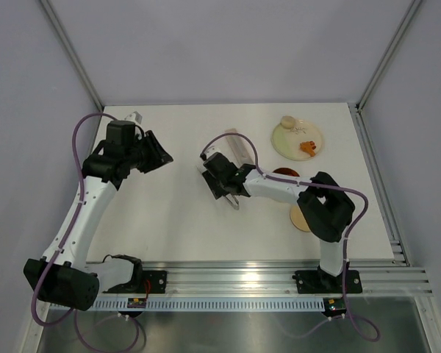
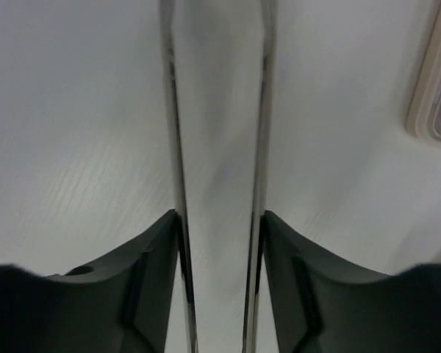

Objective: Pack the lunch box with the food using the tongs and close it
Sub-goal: Place the clamp at the center of the board.

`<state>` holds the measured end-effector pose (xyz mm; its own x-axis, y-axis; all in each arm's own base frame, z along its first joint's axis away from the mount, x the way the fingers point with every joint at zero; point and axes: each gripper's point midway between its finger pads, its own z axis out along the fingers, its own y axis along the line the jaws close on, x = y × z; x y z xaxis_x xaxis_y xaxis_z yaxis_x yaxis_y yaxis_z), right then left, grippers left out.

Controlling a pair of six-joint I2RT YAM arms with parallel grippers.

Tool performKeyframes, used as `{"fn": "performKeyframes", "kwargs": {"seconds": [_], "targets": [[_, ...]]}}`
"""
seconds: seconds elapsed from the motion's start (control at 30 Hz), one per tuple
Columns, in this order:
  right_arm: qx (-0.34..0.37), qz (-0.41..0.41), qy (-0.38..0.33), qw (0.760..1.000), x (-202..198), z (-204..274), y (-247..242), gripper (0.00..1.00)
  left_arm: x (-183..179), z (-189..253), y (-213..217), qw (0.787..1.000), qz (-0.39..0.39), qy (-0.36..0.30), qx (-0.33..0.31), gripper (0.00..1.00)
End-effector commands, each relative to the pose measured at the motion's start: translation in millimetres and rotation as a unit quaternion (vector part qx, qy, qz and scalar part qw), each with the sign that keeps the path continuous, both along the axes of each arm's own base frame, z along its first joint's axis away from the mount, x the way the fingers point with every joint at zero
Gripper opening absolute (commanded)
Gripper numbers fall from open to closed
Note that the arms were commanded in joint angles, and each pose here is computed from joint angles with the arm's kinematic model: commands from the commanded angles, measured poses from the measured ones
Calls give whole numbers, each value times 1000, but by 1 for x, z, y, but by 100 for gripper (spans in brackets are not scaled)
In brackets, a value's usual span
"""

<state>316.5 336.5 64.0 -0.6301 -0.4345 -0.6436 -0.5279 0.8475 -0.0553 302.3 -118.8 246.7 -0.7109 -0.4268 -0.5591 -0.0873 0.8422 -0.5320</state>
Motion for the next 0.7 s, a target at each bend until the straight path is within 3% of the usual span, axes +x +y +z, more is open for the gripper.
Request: {"fn": "performKeyframes", "kwargs": {"seconds": [0.0,0.07,0.27,0.53,0.67], "targets": [[24,-4,-49,998,25,30,21,58,3,6,0,1000,-2,-18,-5,40],[30,-8,-54,998,27,40,22,70,3,1,0,1000,-3,-13,-3,43],[26,-31,-81,996,28,73,5,86,3,-9,-2,1000,-10,-3,-2,46],[5,-99,-80,992,14,91,-45,90,7,-13,-3,1000,-17,0,2,50],[18,-201,-57,978,1,101,-117,89,7,-15,1,1000,-14,-3,15,51]]}}
